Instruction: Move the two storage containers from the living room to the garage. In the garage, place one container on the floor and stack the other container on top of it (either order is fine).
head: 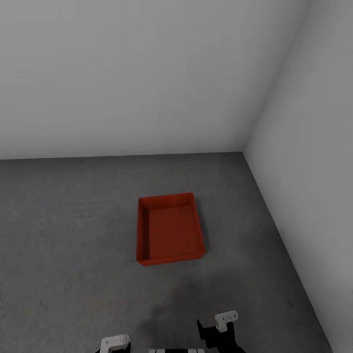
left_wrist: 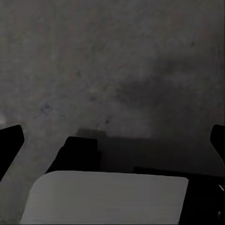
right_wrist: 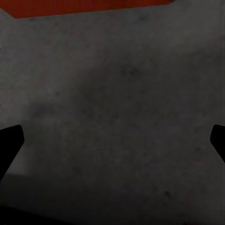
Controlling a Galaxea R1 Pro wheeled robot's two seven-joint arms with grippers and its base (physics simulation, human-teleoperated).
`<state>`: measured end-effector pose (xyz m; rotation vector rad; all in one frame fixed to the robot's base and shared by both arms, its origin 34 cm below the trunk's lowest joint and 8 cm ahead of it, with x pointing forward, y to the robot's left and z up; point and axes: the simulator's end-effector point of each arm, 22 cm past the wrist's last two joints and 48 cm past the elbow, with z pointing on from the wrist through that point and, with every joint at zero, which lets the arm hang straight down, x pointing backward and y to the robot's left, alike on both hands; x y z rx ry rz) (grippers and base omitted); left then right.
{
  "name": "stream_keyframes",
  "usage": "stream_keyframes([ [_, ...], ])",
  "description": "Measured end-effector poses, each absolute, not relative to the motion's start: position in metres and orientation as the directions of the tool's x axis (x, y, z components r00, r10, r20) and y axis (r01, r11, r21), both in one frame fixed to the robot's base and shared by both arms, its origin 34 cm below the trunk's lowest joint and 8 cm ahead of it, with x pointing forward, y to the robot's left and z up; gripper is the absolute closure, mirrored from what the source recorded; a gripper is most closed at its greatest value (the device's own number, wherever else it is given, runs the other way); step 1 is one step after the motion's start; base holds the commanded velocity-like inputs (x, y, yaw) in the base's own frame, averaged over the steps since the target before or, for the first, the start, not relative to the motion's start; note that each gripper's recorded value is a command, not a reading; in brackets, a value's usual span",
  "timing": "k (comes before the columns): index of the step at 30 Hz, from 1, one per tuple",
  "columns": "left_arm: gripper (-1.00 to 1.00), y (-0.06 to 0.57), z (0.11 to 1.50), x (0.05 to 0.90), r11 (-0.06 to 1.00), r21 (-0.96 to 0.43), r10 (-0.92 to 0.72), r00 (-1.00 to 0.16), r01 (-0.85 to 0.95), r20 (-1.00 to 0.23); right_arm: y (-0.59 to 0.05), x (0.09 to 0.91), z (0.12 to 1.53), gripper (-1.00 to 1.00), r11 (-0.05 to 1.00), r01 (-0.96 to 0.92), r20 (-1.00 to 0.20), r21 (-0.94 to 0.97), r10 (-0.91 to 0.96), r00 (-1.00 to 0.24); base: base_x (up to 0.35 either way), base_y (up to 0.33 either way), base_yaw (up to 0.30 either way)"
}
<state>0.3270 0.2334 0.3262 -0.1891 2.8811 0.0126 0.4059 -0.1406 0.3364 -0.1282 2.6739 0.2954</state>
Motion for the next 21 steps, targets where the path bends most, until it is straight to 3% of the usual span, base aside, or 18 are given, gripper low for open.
stream_keyframes([
  [18, -1.0, 0.256, 0.35, 0.269, 0.986, 0.034, -0.16, -0.979, -0.165, -0.13, -0.154, 0.374, 0.358, -1.0, 0.977, -0.127, -0.368, 0.174, -0.055, -0.928, 0.0, 0.0, 0.0],
  [21, -1.0, 0.257, 0.354, 0.252, 0.986, 0.044, -0.158, -0.983, -0.163, -0.094, -0.168, 0.347, 0.355, -1.0, 0.979, -0.128, -0.311, 0.159, -0.074, -0.947, 0.0, 0.0, 0.0],
])
